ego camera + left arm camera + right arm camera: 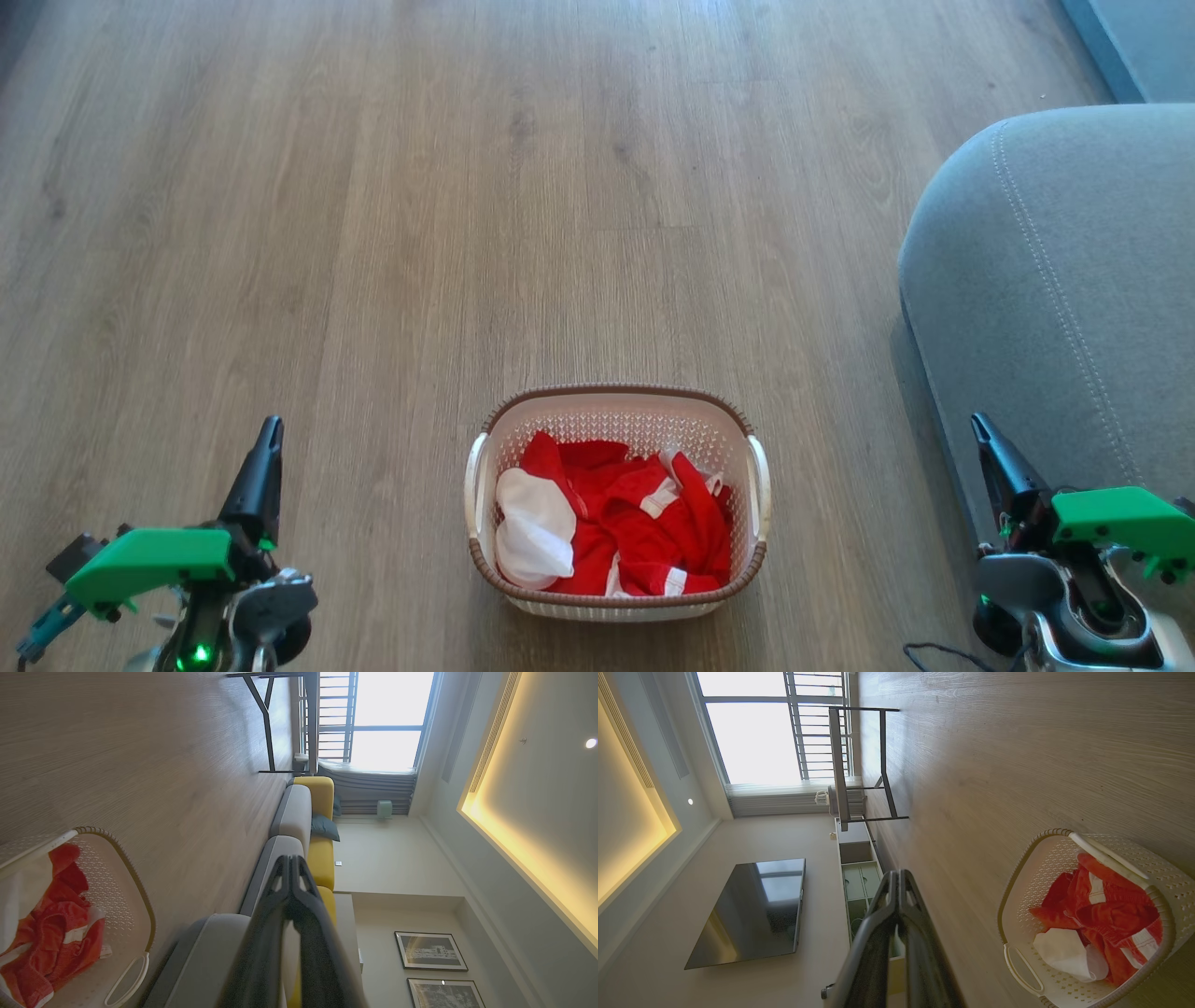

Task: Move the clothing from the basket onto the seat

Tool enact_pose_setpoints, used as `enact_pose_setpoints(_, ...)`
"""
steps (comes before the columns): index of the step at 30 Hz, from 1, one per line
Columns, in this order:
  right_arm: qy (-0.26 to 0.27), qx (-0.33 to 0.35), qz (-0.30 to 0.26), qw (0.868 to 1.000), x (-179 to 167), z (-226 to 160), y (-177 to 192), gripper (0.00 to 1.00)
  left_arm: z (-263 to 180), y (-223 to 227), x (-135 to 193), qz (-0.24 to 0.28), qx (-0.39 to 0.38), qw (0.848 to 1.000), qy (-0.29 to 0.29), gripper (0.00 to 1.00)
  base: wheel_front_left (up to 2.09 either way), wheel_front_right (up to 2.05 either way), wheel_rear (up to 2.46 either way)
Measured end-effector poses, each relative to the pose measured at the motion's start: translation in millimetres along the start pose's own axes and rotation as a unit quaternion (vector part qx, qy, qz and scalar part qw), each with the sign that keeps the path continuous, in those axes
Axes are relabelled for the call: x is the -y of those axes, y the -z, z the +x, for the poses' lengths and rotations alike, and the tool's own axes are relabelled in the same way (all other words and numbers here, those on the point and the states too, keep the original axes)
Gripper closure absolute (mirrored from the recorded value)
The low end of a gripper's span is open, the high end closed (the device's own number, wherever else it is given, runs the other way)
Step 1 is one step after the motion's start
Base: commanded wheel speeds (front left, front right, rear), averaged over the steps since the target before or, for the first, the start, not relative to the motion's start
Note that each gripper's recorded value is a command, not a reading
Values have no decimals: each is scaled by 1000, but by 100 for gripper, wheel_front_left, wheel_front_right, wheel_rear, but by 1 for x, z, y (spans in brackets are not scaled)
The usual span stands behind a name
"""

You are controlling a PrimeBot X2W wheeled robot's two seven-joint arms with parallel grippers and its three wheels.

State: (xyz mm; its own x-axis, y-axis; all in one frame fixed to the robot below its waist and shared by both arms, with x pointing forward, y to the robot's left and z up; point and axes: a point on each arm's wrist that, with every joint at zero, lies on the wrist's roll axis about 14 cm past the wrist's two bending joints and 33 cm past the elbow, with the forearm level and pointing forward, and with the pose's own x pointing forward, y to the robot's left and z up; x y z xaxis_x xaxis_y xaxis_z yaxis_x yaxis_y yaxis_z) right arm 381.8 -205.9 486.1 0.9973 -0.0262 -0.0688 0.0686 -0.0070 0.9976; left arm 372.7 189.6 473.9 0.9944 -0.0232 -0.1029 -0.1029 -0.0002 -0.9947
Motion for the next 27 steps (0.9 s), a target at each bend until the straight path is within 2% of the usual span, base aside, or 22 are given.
enact_pose_setpoints(27, 0, 0, 0, 1000, 0, 0, 0, 100, 0, 0, 0, 0, 0, 1000, 0, 100, 0, 0, 0)
